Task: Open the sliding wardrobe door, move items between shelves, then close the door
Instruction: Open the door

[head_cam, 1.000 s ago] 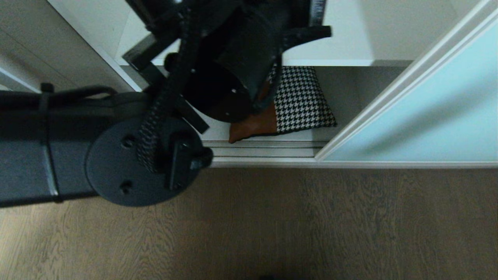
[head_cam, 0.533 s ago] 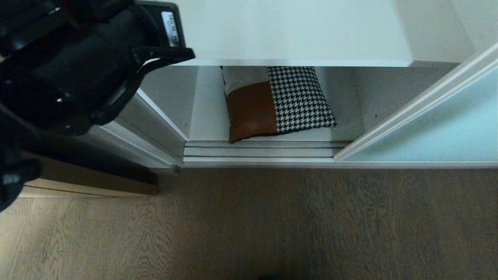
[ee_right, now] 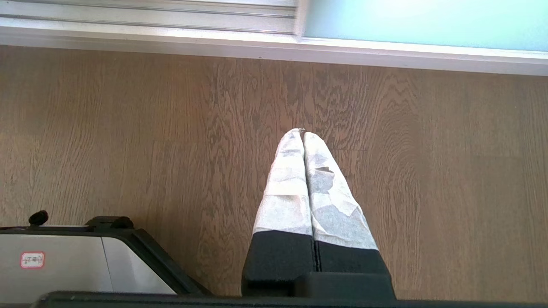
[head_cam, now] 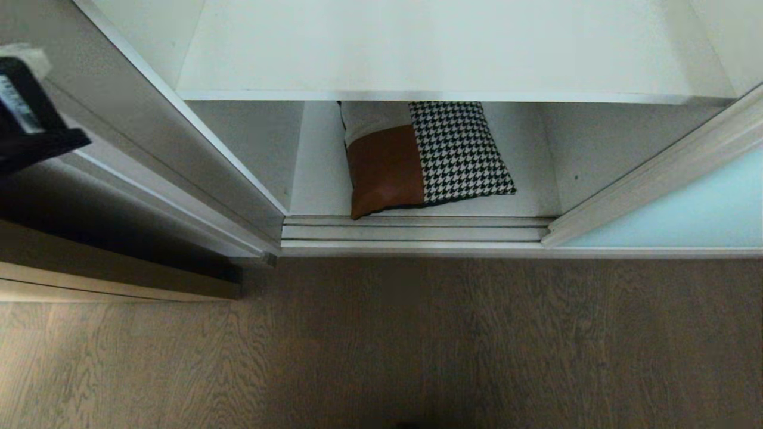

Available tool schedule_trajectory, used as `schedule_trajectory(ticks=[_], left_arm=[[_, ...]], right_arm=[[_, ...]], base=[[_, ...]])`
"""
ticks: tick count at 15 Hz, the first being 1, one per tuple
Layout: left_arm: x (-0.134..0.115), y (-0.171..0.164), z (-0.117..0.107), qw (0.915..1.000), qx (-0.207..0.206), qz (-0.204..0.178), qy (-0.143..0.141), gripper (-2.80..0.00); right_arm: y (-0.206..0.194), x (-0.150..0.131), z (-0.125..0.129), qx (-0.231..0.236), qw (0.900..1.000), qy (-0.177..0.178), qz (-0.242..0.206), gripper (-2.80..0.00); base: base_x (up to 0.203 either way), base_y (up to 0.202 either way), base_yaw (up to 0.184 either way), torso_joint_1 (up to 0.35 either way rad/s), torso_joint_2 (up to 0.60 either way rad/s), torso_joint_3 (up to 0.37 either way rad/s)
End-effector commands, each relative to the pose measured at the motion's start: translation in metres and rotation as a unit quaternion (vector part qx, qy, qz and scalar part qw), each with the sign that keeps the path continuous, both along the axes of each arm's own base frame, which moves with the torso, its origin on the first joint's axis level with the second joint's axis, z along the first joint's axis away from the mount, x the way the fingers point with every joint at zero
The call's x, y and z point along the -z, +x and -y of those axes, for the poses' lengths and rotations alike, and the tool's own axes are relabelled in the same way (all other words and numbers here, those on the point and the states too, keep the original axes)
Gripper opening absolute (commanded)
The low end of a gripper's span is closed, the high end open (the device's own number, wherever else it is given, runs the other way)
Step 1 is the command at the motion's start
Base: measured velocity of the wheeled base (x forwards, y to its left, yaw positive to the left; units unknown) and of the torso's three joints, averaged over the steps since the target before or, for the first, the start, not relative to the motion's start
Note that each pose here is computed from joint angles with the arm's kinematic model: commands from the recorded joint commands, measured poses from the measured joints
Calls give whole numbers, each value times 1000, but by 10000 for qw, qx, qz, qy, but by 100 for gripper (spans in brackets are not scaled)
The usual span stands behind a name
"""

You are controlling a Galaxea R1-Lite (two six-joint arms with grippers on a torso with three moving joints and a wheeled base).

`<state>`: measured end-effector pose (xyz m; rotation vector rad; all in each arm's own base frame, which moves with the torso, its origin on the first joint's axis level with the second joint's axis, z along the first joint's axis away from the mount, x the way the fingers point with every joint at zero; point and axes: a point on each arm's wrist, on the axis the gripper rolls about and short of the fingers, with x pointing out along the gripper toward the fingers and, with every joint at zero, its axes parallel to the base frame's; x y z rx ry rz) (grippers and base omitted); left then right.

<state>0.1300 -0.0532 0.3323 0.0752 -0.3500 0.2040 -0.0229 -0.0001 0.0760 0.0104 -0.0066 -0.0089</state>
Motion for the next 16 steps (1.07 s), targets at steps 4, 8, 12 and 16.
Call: schedule_trajectory(ticks=[4, 8, 12, 16], left_arm=[[68, -66, -47, 9960, -875, -167, 28, -280], [122, -90, -58, 9912, -1244, -446, -100, -280], [177, -114, -64, 9885, -1387, -591, -138, -280], [189, -126, -65, 9863, -1390, -239, -859, -280]], right_arm=[[0, 0, 0, -1, 10000, 2, 5, -280], [0, 0, 0, 1, 10000, 2, 5, -280], [0, 0, 0, -2, 10000, -5, 5, -280], [0, 0, 0, 6, 10000, 1, 5, -280]], base=[[0, 0, 0, 0, 0, 0], [0, 0, 0, 0, 0, 0], [0, 0, 0, 0, 0, 0], [0, 0, 0, 0, 0, 0]])
